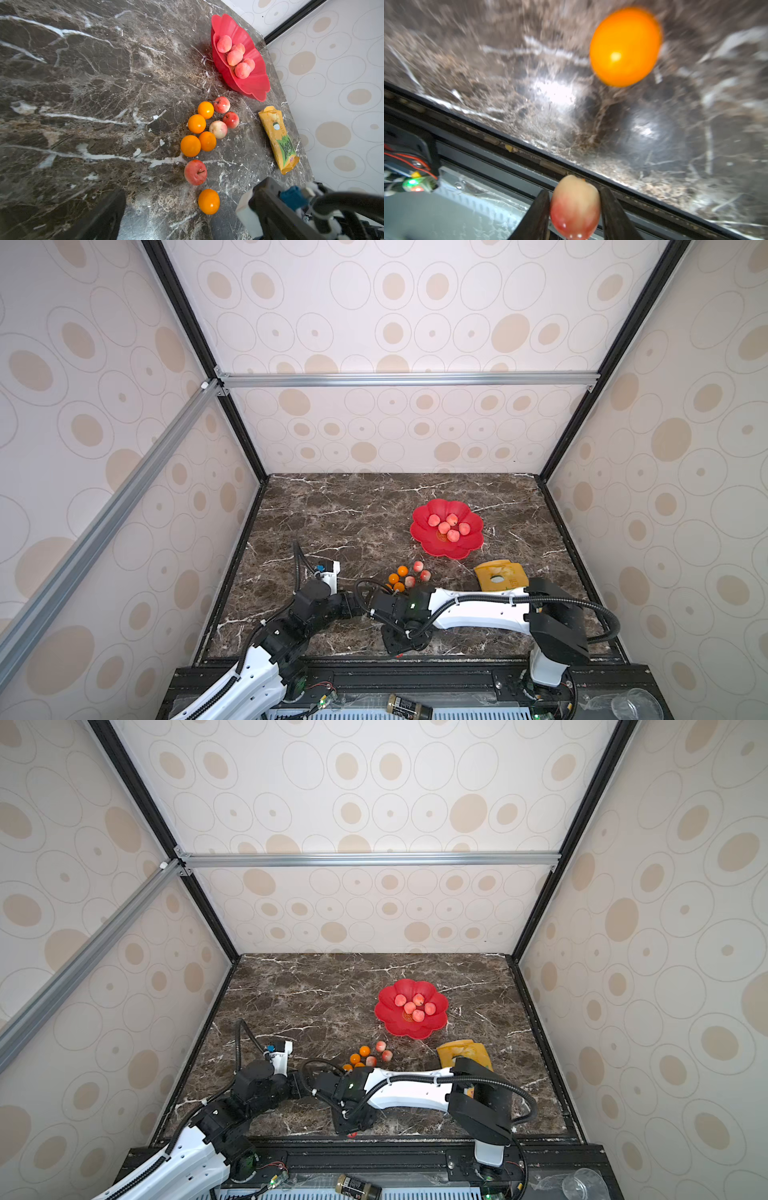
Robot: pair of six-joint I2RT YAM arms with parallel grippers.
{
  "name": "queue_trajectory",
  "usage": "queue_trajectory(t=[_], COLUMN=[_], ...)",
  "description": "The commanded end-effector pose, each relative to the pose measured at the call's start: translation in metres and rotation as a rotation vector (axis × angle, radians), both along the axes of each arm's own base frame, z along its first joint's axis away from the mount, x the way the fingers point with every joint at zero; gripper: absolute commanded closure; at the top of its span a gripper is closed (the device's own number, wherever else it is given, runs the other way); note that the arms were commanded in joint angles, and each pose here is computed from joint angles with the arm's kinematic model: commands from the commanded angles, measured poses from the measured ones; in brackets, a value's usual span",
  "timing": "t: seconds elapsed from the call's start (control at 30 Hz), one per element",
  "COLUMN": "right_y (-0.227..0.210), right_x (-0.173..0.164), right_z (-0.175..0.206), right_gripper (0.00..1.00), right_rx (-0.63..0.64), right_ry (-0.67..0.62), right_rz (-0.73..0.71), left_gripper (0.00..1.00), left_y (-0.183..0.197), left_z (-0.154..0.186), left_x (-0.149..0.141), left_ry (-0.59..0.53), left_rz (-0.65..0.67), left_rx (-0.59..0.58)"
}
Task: Arrange fruit in a fruit bowl
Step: Pick up the fruit from the bottom-center of the table.
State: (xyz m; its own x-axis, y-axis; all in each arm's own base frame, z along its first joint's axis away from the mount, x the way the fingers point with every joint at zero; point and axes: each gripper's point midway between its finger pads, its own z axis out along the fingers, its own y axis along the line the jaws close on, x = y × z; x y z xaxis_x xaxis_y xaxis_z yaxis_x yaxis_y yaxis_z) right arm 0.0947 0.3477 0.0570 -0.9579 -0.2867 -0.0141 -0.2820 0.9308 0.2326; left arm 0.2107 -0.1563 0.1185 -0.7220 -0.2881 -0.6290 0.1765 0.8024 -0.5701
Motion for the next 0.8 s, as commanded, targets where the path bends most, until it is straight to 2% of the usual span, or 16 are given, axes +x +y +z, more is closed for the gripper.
queue_trajectory(t=[0.0, 0.47, 0.77], right_y=[-0.019, -0.091, -0.145], right_x=[0.019, 0.111, 0.199], right_z=[0.011, 0.041, 0.075], right_gripper=[0.57, 0.59, 0.59], right_rx=[-0.013, 0.018, 0.031], right_ry=[-0.032, -0.089, -0.186], right_rz=[-0.031, -0.185, -0.313], left_gripper=[0.01, 0.01, 0.01], left_y=[-0.01, -0.061, -0.114], left_z=[0.031, 0.068, 0.085], left_x=[0.015, 0.065, 0.117], left_ry=[-0.087, -0.201, -0.26], left_rz=[-0.015, -0.128, -0.233], left_rx=[-0.035, -0.066, -0.041])
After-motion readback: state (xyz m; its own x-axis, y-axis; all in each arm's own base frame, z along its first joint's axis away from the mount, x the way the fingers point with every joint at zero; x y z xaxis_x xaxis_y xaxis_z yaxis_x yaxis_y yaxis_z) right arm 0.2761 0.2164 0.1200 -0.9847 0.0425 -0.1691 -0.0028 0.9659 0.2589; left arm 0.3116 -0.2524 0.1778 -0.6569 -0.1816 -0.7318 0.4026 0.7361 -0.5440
